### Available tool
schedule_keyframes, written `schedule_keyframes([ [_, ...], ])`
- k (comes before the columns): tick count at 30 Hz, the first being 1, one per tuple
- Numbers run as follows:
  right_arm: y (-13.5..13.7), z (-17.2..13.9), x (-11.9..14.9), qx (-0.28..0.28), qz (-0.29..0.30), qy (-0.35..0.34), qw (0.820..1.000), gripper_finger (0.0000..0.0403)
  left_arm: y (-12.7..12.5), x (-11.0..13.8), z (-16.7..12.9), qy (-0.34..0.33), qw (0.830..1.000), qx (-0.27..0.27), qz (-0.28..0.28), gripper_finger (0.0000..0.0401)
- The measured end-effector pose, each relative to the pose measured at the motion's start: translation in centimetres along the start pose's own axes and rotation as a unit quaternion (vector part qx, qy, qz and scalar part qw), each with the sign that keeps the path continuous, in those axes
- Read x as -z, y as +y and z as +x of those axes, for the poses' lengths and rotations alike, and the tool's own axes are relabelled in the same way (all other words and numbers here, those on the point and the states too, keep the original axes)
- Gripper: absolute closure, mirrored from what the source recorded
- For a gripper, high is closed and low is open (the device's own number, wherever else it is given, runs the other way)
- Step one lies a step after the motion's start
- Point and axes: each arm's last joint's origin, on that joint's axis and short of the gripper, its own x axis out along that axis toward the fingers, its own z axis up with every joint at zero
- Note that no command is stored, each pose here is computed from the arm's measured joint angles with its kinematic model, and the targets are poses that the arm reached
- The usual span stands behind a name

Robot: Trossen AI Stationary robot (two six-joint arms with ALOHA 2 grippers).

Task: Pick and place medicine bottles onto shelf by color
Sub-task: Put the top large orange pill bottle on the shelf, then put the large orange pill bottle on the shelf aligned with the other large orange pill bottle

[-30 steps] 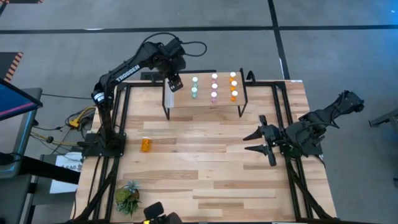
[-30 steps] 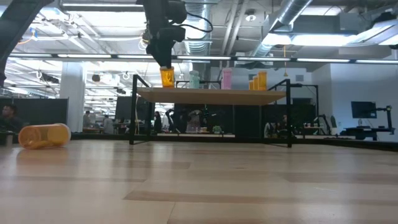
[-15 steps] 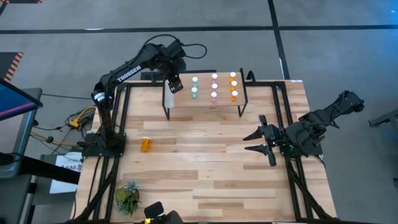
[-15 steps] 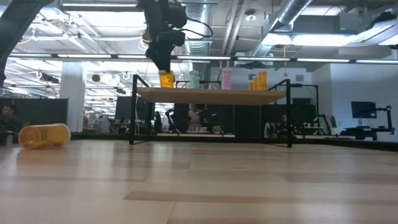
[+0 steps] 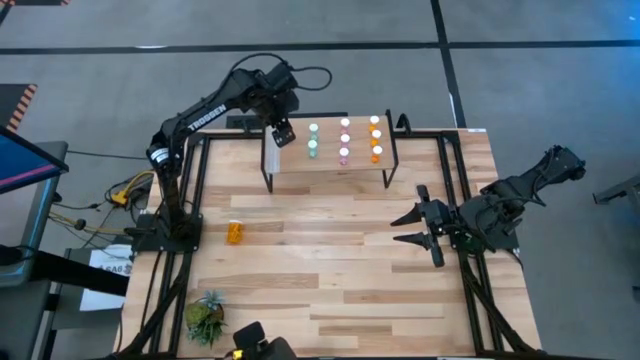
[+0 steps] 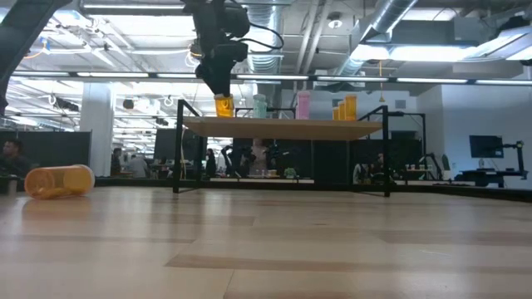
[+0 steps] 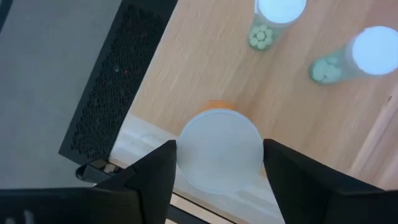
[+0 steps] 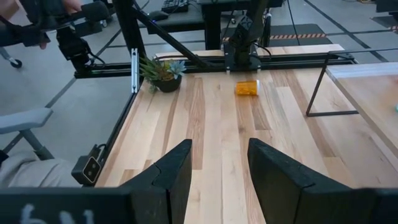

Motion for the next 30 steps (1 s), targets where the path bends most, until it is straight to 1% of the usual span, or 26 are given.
schedule_keyframes([
  [4, 0.0, 0.0, 0.0, 0.000, 0.000, 0.000, 1.000, 0.0226, 0.0, 0.0, 0.0, 0.002, 1.000, 0.001, 0.000, 0.0172],
  [14, 0.0, 0.0, 0.0, 0.000, 0.000, 0.000, 1.000, 0.0226, 0.0, 0.1, 0.0, 0.003, 1.000, 0.001, -0.003, 0.0179],
  [17, 0.0, 0.0, 0.0, 0.000, 0.000, 0.000, 1.000, 0.0226, 0.0, 0.2, -0.2, 0.012, 1.000, -0.015, 0.001, 0.0179],
  [23, 0.0, 0.0, 0.0, 0.000, -0.002, 0.001, 1.000, 0.0226, 0.0, 0.5, -2.4, 0.029, 0.999, -0.045, 0.004, 0.0179],
  [27, 0.0, 0.0, 0.0, 0.000, -0.002, 0.002, 1.000, 0.0226, -0.4, 0.7, -4.8, 0.014, 0.998, -0.054, -0.001, 0.0179],
  [30, 0.0, 0.0, 0.1, 0.001, -0.002, 0.003, 1.000, 0.0226, -1.3, 1.2, -6.6, -0.006, 0.999, -0.053, 0.007, 0.0179],
])
